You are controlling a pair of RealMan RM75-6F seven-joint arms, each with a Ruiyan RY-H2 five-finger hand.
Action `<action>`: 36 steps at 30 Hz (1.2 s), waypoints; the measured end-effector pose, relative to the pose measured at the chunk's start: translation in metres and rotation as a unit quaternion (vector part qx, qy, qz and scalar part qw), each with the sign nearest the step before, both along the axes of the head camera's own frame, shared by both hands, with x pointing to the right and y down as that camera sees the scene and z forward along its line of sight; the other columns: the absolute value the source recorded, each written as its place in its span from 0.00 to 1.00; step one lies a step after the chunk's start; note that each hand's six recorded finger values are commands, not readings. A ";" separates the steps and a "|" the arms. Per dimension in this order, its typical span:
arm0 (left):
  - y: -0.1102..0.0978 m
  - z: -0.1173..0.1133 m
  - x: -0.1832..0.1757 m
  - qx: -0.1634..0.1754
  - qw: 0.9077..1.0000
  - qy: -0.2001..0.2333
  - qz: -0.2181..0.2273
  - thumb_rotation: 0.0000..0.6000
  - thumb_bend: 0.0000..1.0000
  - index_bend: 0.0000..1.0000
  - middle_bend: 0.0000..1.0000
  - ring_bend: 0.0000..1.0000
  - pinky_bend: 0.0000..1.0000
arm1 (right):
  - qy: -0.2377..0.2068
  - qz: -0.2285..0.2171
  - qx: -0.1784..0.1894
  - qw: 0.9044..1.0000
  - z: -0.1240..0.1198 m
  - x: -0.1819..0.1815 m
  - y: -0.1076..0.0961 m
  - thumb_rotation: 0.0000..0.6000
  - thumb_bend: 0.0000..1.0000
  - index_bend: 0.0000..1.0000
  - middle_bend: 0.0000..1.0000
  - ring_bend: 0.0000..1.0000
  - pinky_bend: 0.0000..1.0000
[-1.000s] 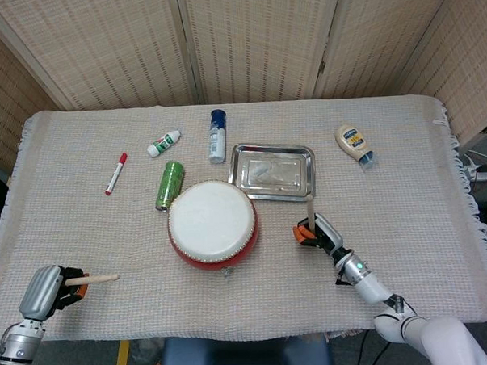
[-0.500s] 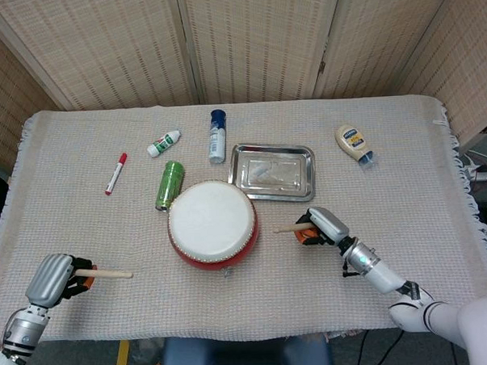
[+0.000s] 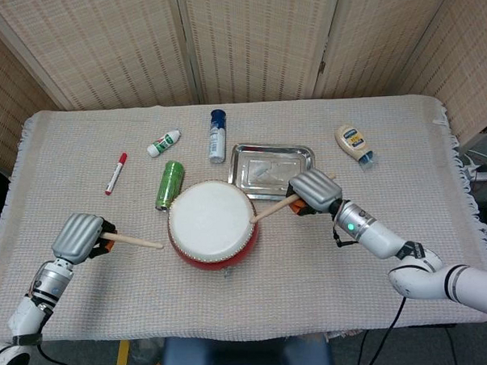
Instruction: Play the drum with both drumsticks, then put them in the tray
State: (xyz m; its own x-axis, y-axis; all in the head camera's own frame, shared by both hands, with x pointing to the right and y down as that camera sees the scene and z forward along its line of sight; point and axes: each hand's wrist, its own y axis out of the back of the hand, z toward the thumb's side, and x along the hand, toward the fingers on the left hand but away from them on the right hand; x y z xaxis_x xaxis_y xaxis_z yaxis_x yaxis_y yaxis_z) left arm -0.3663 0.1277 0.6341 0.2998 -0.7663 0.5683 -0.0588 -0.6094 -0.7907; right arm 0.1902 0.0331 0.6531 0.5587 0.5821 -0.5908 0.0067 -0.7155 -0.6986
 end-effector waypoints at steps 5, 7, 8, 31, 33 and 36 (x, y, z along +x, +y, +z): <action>-0.016 0.006 0.016 -0.014 1.000 -0.008 -0.004 1.00 0.57 1.00 1.00 1.00 1.00 | 0.034 -0.009 0.015 0.999 -0.004 -0.024 -0.021 1.00 0.90 1.00 1.00 1.00 1.00; -0.022 0.007 0.021 -0.015 1.000 -0.008 -0.007 1.00 0.57 1.00 1.00 1.00 1.00 | 0.046 -0.014 0.018 0.999 -0.001 -0.036 -0.026 1.00 0.90 1.00 1.00 1.00 1.00; -0.024 0.006 0.024 -0.014 1.000 -0.007 -0.009 1.00 0.57 1.00 1.00 1.00 1.00 | 0.051 -0.016 0.020 0.998 0.000 -0.041 -0.028 1.00 0.90 1.00 1.00 1.00 1.00; -0.029 0.036 0.072 -0.029 0.999 -0.027 0.021 1.00 0.57 1.00 1.00 1.00 1.00 | 0.013 -0.004 0.060 0.998 -0.020 -0.092 -0.036 1.00 0.90 1.00 1.00 1.00 1.00; -0.028 0.043 0.076 -0.030 0.998 -0.040 0.029 1.00 0.57 1.00 1.00 1.00 1.00 | 0.011 -0.003 0.063 0.998 -0.025 -0.087 -0.037 1.00 0.90 1.00 1.00 1.00 1.00; -0.026 0.051 0.078 -0.033 0.997 -0.064 0.037 1.00 0.57 1.00 1.00 1.00 1.00 | 0.026 -0.011 0.059 0.998 -0.018 -0.082 -0.033 1.00 0.90 1.00 1.00 1.00 1.00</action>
